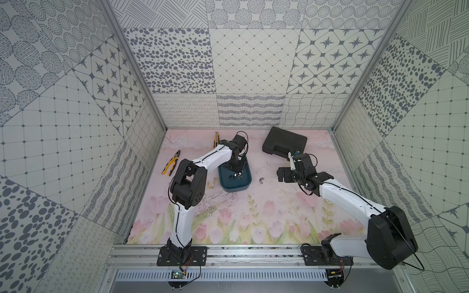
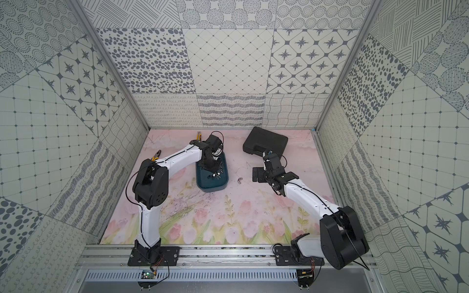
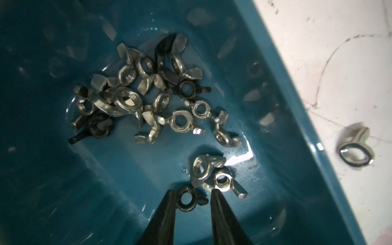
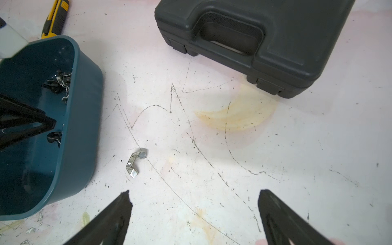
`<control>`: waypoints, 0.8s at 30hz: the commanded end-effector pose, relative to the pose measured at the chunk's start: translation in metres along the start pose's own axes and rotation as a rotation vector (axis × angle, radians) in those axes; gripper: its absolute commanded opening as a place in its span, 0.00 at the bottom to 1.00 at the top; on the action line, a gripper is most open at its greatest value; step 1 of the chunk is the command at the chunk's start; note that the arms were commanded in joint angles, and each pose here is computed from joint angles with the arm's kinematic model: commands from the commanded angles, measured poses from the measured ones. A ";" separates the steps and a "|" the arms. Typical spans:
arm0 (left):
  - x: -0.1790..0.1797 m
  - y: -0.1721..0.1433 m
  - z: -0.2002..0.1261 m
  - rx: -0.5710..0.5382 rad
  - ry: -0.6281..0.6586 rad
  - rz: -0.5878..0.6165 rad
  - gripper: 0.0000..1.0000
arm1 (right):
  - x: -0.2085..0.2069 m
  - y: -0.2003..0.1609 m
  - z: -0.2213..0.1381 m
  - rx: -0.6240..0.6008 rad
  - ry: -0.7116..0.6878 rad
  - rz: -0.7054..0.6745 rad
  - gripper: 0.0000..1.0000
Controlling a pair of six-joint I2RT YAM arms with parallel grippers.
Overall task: Take out the wing nut from the storage box
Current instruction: Pick up the wing nut from the storage box.
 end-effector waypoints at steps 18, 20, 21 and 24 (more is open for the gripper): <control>-0.003 -0.006 0.024 0.059 -0.064 0.053 0.33 | 0.008 0.010 -0.003 -0.033 0.015 -0.008 0.97; -0.002 -0.005 0.027 0.066 -0.055 0.055 0.33 | 0.008 0.010 -0.004 -0.034 0.015 -0.008 0.97; -0.001 -0.004 0.027 0.065 -0.050 0.058 0.33 | 0.008 0.010 -0.005 -0.039 0.017 -0.008 0.97; 0.000 -0.001 0.029 0.056 -0.042 0.065 0.31 | 0.007 0.010 -0.005 -0.040 0.015 -0.008 0.97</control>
Point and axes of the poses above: each gripper's point midway between its finger pads, its own z axis out along the fingers, its own x axis along the line the jaws close on, y = z × x, the point moved 8 cm from there along -z, back along the fingers, and after that the axes turned 14 degrees about z, right-handed, at the moved point
